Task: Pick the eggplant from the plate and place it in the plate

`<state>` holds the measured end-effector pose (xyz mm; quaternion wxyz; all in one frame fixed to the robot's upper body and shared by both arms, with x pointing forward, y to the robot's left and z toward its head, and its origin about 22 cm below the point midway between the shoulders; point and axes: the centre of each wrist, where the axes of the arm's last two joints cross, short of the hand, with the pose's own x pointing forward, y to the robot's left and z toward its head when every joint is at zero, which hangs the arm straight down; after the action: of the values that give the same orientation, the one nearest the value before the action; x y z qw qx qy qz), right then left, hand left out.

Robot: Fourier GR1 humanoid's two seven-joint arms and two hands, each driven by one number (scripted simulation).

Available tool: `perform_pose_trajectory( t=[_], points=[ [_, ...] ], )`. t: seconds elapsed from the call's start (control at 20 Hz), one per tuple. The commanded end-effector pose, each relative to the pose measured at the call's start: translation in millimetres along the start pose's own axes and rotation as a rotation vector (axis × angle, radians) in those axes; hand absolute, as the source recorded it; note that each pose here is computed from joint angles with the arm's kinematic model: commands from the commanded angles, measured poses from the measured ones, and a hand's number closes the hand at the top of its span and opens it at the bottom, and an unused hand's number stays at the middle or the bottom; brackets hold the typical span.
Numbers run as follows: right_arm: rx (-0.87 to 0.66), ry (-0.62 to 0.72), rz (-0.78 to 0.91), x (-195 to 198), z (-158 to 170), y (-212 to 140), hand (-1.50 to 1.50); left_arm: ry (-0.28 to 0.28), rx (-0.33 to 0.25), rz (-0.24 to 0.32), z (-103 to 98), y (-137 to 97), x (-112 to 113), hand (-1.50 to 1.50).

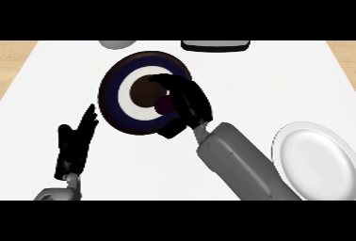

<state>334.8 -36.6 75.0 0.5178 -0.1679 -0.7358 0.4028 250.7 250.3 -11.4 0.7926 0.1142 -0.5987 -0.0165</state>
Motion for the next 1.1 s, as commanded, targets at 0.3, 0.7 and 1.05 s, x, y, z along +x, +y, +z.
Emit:
perform_pose_trajectory(
  t=[0.3,0.7,1.05],
  points=[
    [-0.113,-0.094,-0.414,-61.9,43.1,-26.8,-1.50,0.002,0.011,-0.012,4.5,-8.6,5.4,0.00],
    [-0.067,-0.167,-0.469,-83.7,37.6,-22.9,-1.50,0.004,0.005,0.018,0.4,3.8,2.1,0.00],
    [-0.045,-0.142,-0.403,-81.6,47.3,0.5,-1.50,0.015,0.002,0.006,1.2,9.0,4.0,0.00]
  ],
)
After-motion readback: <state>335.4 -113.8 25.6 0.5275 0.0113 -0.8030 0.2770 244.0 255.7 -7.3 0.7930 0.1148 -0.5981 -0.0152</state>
